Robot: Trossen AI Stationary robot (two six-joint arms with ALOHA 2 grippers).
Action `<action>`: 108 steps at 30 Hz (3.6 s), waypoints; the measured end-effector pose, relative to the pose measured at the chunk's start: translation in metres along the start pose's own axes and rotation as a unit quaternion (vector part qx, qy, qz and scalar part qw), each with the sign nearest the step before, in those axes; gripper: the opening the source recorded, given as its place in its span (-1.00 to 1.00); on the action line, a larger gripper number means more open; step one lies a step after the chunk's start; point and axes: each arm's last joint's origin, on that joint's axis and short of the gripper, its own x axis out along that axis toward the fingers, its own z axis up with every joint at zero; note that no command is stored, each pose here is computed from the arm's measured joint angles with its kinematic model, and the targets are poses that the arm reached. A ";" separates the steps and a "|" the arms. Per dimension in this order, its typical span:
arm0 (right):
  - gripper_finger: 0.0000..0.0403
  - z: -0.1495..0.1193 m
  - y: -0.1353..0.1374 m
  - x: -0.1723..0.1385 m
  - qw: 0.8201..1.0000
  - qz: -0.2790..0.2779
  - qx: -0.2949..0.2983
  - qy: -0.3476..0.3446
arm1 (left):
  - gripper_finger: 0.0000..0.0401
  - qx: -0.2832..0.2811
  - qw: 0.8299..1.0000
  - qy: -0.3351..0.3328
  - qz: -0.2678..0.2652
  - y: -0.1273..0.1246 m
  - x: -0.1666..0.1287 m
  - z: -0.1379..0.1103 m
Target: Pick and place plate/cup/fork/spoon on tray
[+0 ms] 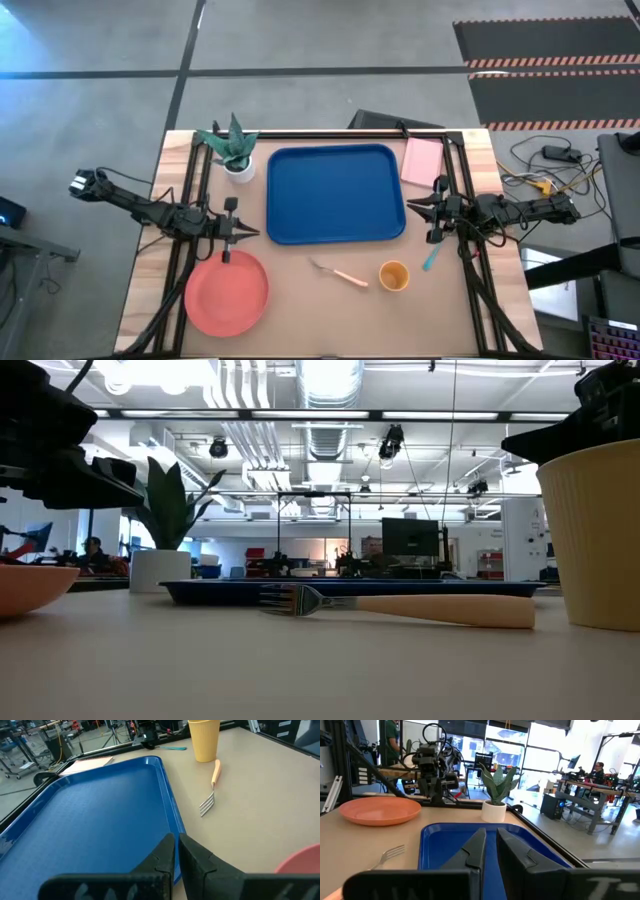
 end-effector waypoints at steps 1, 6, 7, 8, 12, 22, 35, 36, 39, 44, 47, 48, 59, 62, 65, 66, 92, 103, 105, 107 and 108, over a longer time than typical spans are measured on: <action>-0.83 0.000 0.000 0.000 1.000 0.000 0.000 0.000 | -0.97 0.000 1.000 0.000 0.000 0.000 0.000 0.000; -0.83 0.000 0.000 0.000 1.000 0.000 0.000 0.000 | -0.97 0.000 1.000 0.000 0.000 0.000 0.000 0.000; -0.83 0.000 0.000 0.000 1.000 0.000 0.000 0.000 | -0.97 0.000 1.000 0.000 0.000 0.000 0.000 0.000; -0.83 0.000 0.000 0.000 1.000 0.000 0.000 0.000 | -0.97 0.000 1.000 0.000 0.000 0.000 0.000 0.000; -0.83 0.000 0.000 0.000 1.000 0.000 0.000 0.000 | -0.97 0.000 1.000 0.000 0.000 0.000 0.000 0.000; -0.83 0.000 0.000 0.000 1.000 0.000 0.000 0.000 | -0.97 0.000 1.000 0.000 0.000 0.000 0.000 0.000; -0.83 0.000 0.000 0.000 1.000 0.000 0.000 0.000 | -0.97 0.000 1.000 -0.001 0.000 0.000 0.000 0.000; -0.83 0.000 0.000 0.000 1.000 0.000 0.000 0.000 | -0.97 0.000 1.000 -0.001 0.000 0.000 0.000 0.000; -0.83 0.000 0.000 0.000 1.000 0.000 0.000 0.000 | -0.97 0.000 1.000 -0.001 0.002 0.000 0.000 0.000; -0.83 0.000 0.000 0.000 1.000 0.000 0.000 0.000 | -0.97 -0.008 1.000 -0.018 0.012 0.001 0.000 0.004; -0.83 0.000 0.000 0.000 1.000 0.000 0.000 0.000 | -0.97 -0.008 1.000 -0.016 0.012 0.001 0.000 0.003; -0.83 0.000 0.000 0.000 1.000 0.000 0.000 0.000 | -0.97 -0.008 1.000 -0.016 0.012 0.001 0.000 0.003; -0.83 0.004 -0.001 0.000 0.975 0.005 0.221 -0.023 | -0.97 0.100 0.995 -0.014 0.016 0.001 0.000 0.003; -0.83 0.008 -0.001 0.000 0.974 0.006 0.225 -0.038 | -0.97 0.098 0.995 -0.014 0.017 0.001 0.000 0.003; -0.83 0.009 -0.001 0.000 0.977 0.005 0.209 -0.047 | -0.97 0.097 0.995 -0.014 0.017 0.001 0.000 0.003; -0.83 0.009 -0.001 0.000 0.979 0.005 0.198 -0.046 | -0.97 0.097 0.995 -0.014 0.017 0.001 0.000 0.003; -0.83 0.037 -0.007 -0.007 0.968 0.010 0.162 -0.193 | -0.97 -0.250 0.879 -0.406 -0.011 0.018 -0.032 0.074; -0.83 0.039 -0.008 -0.008 0.969 -0.001 0.139 -0.204 | -0.97 -0.232 0.876 -0.420 -0.049 0.017 -0.026 0.114; -0.83 0.039 -0.008 -0.008 0.969 -0.005 0.136 -0.204 | -0.97 -0.233 0.879 -0.414 -0.048 0.016 -0.022 0.121; -0.83 0.039 -0.009 -0.008 0.968 -0.013 0.142 -0.204 | -0.97 -0.241 0.881 -0.404 -0.049 0.015 -0.017 0.124; -0.83 0.039 -0.009 -0.008 0.968 -0.013 0.146 -0.204 | -0.97 -0.242 0.883 -0.399 -0.047 0.014 -0.014 0.125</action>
